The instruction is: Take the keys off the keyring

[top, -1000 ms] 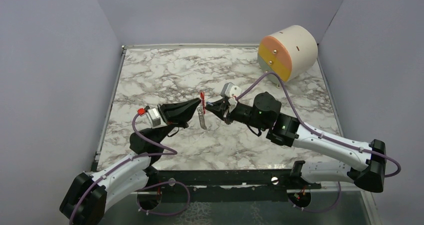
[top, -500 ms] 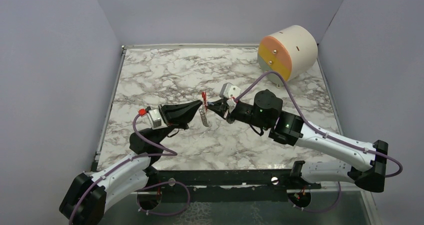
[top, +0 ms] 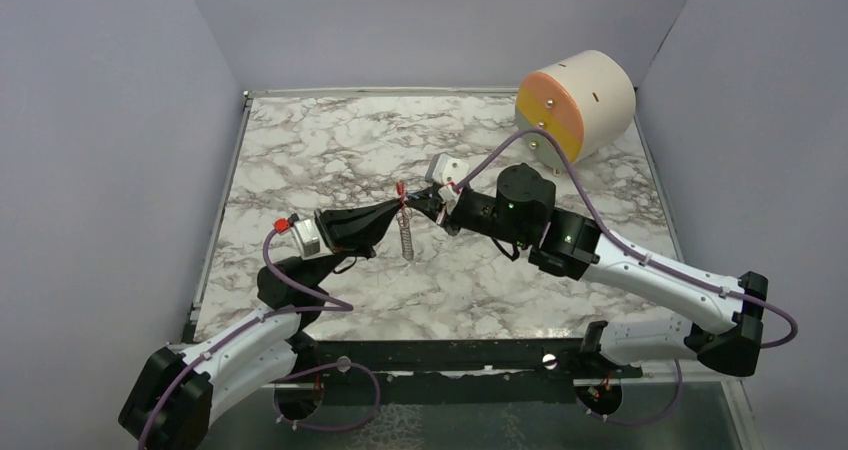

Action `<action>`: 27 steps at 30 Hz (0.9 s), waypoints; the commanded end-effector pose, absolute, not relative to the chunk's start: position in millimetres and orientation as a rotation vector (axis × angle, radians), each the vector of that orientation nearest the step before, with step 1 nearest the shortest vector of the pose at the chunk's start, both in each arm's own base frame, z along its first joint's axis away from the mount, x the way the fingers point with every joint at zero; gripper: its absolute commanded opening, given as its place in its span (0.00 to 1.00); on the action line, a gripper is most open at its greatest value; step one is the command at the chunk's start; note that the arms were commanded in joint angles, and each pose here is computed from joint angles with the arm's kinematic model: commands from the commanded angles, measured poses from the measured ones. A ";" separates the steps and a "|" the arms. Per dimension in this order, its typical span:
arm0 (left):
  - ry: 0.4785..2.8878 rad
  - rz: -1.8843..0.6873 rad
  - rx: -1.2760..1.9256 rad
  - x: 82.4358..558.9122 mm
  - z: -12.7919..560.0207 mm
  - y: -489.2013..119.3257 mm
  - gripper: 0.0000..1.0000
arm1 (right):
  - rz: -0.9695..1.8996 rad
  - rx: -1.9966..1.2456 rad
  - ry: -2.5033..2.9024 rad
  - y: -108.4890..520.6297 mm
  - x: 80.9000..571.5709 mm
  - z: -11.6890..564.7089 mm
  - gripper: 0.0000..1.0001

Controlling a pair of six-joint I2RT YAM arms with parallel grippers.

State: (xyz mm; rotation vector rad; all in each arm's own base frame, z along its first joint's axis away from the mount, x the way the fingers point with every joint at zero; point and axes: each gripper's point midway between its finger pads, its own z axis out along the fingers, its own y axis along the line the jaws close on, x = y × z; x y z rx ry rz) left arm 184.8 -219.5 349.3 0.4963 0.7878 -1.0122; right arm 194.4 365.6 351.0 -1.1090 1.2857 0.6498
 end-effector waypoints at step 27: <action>0.879 -0.963 0.588 186.9 329.8 -227.1 0.29 | 0.493 -0.981 1.278 365.5 221.3 404.1 0.01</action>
